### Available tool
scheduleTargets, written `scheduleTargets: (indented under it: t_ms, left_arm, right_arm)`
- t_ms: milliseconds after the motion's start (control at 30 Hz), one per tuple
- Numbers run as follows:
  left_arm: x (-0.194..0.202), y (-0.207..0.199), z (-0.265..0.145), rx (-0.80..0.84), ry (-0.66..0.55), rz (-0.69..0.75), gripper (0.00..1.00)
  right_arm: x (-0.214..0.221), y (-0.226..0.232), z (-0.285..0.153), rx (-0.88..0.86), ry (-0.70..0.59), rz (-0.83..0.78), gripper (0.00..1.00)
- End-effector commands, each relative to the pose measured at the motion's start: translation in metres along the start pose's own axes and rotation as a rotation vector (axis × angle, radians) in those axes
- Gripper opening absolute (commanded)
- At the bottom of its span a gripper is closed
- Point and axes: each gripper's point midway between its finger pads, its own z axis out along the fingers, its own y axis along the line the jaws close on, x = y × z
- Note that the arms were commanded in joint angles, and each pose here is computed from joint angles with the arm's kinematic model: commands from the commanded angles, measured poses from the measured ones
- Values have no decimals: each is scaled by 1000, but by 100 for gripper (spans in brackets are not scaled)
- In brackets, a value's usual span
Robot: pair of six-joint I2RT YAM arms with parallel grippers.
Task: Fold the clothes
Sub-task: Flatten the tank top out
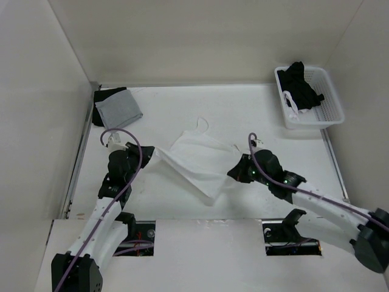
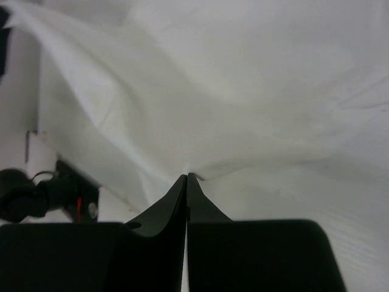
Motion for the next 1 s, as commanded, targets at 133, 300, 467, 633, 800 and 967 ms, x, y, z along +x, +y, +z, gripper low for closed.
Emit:
scheduleTargets:
  t_ms: [133,300,467,633,800,967]
  left_arm:
    - [11,19,0,-28,22,10,6]
    - [21,36,-3,-53,31,3,6]
    - [28,44,-5,-57,41,-14,6]
    - [34,51,-6,-72,50,-12,6]
    - [35,53,-2,-61,49,-11,6]
    - [37,48,-2,-42,59,-8,6]
  right_arm:
    - [-13,-67,83,210,38,48,2]
    - [-50,-82,129,234,-2,88,1]
    - [-128,-81,154,232,-113,84,1]
    - [-150,-74,130,250,-177,59,30]
    - [-85,-82,84,280,-150,33,36]
    - [-26,-83,79,282,-55,40,30]
